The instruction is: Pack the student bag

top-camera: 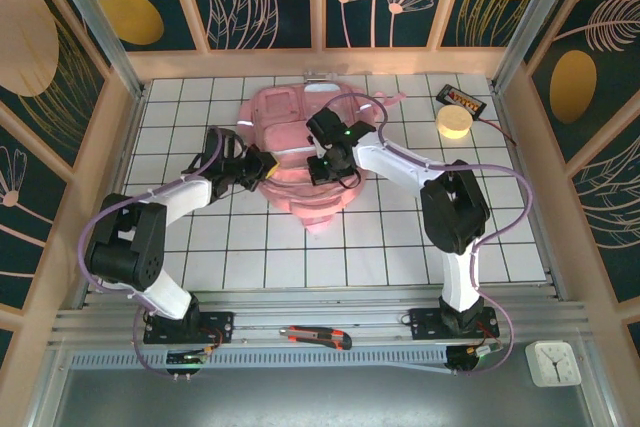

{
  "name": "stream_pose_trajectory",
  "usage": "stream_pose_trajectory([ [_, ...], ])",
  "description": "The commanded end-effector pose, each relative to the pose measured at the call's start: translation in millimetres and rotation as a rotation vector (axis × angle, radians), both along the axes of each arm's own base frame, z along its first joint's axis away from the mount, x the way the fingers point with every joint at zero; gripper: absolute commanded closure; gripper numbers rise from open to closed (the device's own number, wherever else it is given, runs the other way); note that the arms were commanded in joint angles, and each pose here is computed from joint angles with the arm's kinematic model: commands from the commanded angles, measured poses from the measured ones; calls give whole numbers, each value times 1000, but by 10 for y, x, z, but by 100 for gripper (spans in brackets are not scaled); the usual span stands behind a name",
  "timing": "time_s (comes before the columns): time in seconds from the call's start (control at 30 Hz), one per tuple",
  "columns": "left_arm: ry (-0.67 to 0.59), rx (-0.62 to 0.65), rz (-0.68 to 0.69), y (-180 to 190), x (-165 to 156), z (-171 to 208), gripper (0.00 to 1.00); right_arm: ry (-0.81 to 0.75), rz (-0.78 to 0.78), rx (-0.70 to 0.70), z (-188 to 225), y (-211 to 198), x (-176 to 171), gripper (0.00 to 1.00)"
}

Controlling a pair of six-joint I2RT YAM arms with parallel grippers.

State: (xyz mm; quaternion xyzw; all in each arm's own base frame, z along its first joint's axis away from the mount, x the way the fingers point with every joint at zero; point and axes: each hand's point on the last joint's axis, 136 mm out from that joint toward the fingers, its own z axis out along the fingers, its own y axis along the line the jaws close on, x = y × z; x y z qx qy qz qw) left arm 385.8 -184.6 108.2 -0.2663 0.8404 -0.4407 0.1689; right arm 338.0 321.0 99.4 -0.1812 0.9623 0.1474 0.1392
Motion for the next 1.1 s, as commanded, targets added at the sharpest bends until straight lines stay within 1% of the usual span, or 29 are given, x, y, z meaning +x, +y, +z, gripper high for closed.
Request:
stream_pose_trajectory([
  [0.0,-31,61,41,297,69,85,100,20,-58,-57,31,-254,-40,100],
  [0.4,-44,131,-14,427,126,58,100,14,-65,-79,28,-422,-104,100],
  [0.53,-43,114,-19,423,129,74,100,18,-52,-42,64,-330,-108,100],
  [0.63,-35,88,-3,414,92,109,61,18,-29,-27,75,-204,-126,100],
  [0.67,-37,81,4,415,76,127,53,17,-24,-27,77,-175,-130,100],
  [0.7,-36,69,16,420,48,150,41,17,-15,-27,77,-138,-135,100],
  [0.73,-39,55,29,424,24,186,34,18,-10,-27,76,-111,-143,100],
  [0.9,-50,-40,84,399,-123,351,2,23,6,-27,57,-51,-163,100],
  [0.97,-55,-72,88,336,-178,416,2,24,8,-25,55,-44,-168,100],
  [1.07,-49,-117,67,134,-234,483,2,23,12,-19,67,-22,-177,100],
])
